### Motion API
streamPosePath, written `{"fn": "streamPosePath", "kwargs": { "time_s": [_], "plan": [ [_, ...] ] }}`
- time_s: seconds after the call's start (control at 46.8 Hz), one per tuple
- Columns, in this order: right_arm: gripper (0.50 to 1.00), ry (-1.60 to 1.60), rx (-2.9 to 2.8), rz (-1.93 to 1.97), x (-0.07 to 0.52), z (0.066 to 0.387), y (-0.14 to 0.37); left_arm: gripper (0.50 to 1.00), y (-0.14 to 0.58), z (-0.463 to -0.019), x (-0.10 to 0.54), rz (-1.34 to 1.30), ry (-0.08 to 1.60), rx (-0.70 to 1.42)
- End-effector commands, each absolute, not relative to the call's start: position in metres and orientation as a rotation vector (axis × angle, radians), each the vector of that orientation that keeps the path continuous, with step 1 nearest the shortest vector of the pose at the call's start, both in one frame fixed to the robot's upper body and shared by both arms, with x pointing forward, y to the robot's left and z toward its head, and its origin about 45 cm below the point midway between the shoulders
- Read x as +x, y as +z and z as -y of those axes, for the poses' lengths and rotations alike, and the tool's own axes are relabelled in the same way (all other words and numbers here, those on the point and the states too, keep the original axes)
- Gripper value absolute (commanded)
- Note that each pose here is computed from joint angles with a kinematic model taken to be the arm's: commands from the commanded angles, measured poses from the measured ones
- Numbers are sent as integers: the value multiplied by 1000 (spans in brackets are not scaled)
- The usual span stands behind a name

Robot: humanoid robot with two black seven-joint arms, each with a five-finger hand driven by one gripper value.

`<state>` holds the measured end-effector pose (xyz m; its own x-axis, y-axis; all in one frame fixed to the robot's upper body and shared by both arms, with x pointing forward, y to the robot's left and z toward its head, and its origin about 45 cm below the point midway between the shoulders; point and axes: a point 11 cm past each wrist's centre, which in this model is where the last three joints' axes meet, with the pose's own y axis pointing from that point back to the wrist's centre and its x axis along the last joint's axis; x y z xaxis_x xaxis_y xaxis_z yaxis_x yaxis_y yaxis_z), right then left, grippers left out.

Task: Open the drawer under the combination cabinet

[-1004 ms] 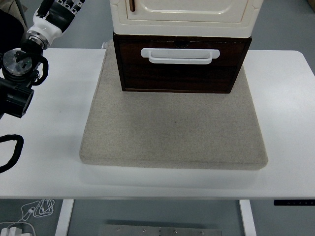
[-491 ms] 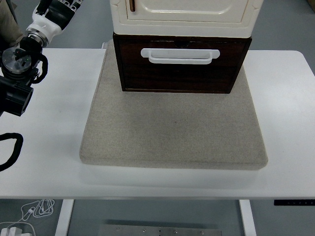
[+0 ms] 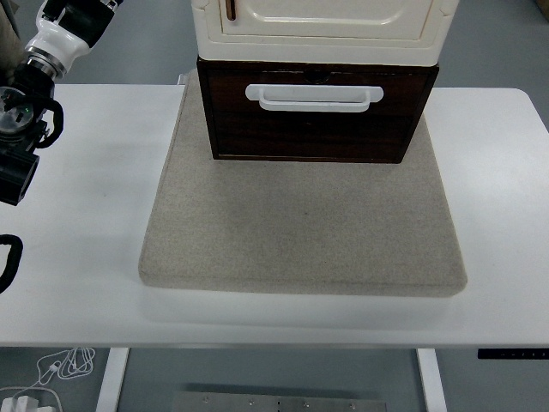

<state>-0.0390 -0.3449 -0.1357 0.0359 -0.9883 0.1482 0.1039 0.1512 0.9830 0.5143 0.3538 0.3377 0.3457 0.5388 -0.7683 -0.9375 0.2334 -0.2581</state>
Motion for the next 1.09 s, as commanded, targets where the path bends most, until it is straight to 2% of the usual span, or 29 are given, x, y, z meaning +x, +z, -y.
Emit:
{"fn": "streamPosePath", "kwargs": {
  "time_s": [0.0, 0.299, 0.769, 1.068],
  "plan": [
    [928, -1127, 1035, 1178, -39, 345, -136, 1000, 334, -358, 511, -592, 1106, -769],
    [928, -1127, 1035, 1178, -39, 345, -136, 1000, 344, -398, 500, -522, 1168, -691],
    [928, -1127, 1035, 1178, -39, 345, -136, 1000, 393, -392, 486, -329, 1079, -485],
    [928, -1127, 1035, 1178, -39, 345, -136, 1000, 395, -389, 469, -230, 1044, -310]
  ]
}}
